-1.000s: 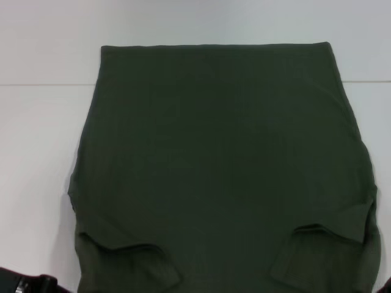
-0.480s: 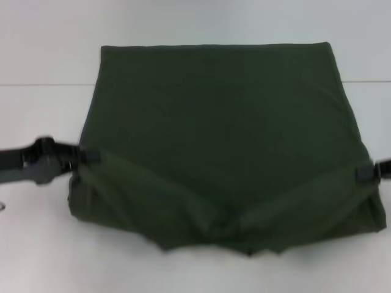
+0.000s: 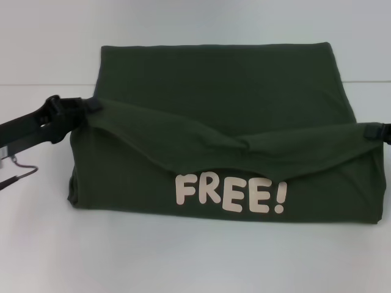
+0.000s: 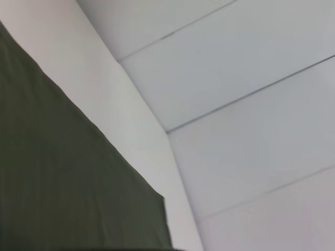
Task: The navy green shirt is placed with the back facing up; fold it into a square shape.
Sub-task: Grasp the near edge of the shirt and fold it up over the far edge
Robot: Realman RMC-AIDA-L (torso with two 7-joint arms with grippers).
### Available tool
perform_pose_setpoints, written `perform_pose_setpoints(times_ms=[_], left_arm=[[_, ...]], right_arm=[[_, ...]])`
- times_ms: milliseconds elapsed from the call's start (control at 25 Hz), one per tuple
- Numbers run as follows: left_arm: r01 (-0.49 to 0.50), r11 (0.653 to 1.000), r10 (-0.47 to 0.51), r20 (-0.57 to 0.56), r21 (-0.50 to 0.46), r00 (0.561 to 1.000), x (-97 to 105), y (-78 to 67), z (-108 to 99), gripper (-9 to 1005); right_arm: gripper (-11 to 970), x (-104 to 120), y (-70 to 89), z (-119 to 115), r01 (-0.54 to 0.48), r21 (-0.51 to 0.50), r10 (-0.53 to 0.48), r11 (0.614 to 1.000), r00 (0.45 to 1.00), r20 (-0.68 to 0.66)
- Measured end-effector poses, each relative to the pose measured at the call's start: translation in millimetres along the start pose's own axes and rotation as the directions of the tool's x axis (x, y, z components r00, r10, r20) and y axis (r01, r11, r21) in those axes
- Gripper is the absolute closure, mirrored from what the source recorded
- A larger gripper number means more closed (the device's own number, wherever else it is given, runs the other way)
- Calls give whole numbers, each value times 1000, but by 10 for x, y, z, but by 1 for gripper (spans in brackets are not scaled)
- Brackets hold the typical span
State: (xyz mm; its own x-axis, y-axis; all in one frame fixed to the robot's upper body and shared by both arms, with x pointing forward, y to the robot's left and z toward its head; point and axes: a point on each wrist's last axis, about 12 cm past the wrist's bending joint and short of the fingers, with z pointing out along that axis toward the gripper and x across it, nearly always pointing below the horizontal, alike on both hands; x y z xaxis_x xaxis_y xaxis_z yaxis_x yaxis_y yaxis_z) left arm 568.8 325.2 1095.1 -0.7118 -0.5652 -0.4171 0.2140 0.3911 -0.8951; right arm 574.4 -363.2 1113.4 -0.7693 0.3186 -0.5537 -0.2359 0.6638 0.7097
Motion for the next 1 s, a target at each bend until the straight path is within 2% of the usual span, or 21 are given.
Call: perform_pose_setpoints(times_ms=[240, 560, 1000], left_arm=[[-46, 998, 48, 40, -49, 998, 47, 48, 191, 950], [-82, 991, 89, 60, -102, 994, 38, 85, 326, 949], [-112, 982, 124, 69, -151, 990, 35, 103, 460, 949]], right_arm=[[909, 141, -98, 222, 27, 65, -33, 998, 995, 93], [910, 168, -131, 442, 48, 144, -81, 988, 969, 233], [909, 227, -174, 643, 22, 208, -78, 978, 961, 266]])
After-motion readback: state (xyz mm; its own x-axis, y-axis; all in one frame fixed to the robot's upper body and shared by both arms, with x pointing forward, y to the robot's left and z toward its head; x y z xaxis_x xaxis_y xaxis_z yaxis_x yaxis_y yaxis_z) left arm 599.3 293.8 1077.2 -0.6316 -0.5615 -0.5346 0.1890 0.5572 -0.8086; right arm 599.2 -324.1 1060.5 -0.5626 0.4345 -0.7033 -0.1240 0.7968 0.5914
